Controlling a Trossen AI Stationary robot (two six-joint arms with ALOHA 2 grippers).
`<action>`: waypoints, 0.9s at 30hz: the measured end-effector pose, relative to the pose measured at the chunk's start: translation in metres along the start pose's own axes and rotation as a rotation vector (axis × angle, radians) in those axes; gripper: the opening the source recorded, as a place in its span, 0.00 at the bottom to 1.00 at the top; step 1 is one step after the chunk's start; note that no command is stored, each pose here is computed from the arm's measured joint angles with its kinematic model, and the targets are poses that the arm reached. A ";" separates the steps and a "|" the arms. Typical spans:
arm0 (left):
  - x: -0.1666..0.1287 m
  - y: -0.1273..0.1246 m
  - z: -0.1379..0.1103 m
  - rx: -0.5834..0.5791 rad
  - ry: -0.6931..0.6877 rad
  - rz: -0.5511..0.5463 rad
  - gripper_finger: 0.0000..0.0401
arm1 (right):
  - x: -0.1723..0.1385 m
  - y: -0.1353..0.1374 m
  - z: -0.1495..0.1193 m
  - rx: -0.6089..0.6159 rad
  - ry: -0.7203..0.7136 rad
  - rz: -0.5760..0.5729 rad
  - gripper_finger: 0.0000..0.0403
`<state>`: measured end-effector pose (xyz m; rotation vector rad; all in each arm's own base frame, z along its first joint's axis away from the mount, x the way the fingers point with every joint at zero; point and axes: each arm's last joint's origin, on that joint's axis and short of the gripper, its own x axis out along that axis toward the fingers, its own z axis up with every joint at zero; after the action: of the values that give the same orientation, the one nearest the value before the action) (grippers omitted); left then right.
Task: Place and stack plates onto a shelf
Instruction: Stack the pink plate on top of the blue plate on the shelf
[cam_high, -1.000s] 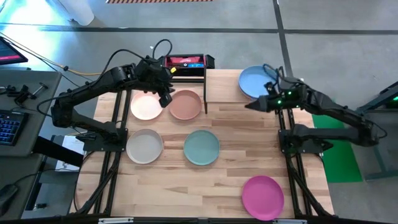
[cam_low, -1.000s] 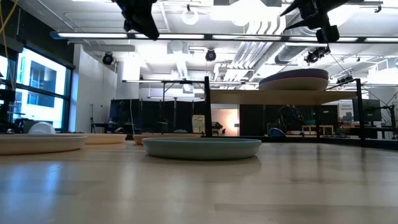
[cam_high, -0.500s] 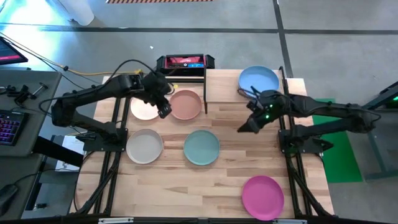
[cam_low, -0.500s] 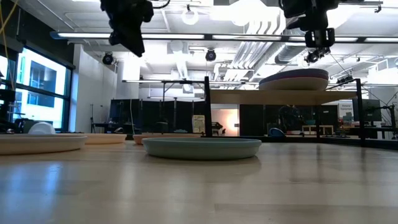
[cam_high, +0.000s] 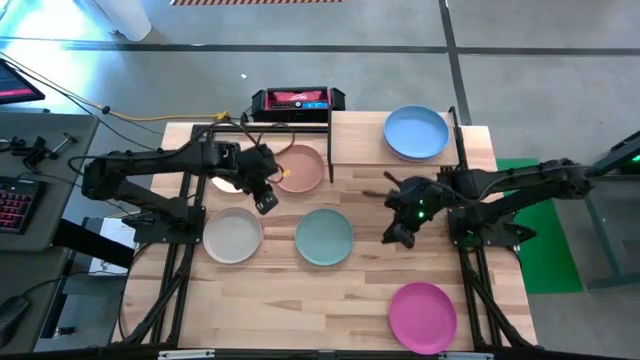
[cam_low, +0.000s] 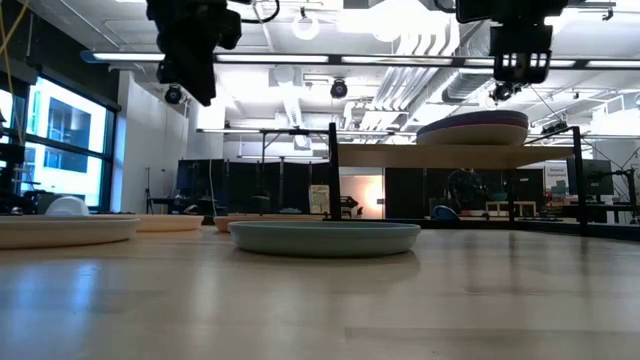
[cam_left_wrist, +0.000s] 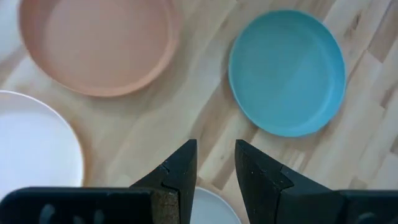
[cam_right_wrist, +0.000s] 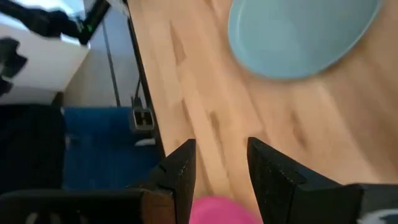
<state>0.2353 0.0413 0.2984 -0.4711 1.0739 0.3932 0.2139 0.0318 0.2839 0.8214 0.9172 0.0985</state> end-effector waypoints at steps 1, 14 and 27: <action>0.001 -0.003 -0.002 0.003 0.008 -0.003 0.24 | 0.003 0.002 -0.003 -0.001 0.023 -0.004 0.31; 0.006 -0.044 -0.032 0.083 0.068 -0.065 0.24 | 0.055 0.016 -0.045 0.084 0.285 -0.161 0.31; -0.001 -0.081 -0.062 0.142 0.054 -0.107 0.24 | 0.106 0.022 -0.091 -0.108 0.495 -0.273 0.31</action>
<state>0.2314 -0.0606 0.2892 -0.4125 1.1155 0.2088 0.2191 0.1437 0.1973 0.5712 1.4696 0.1141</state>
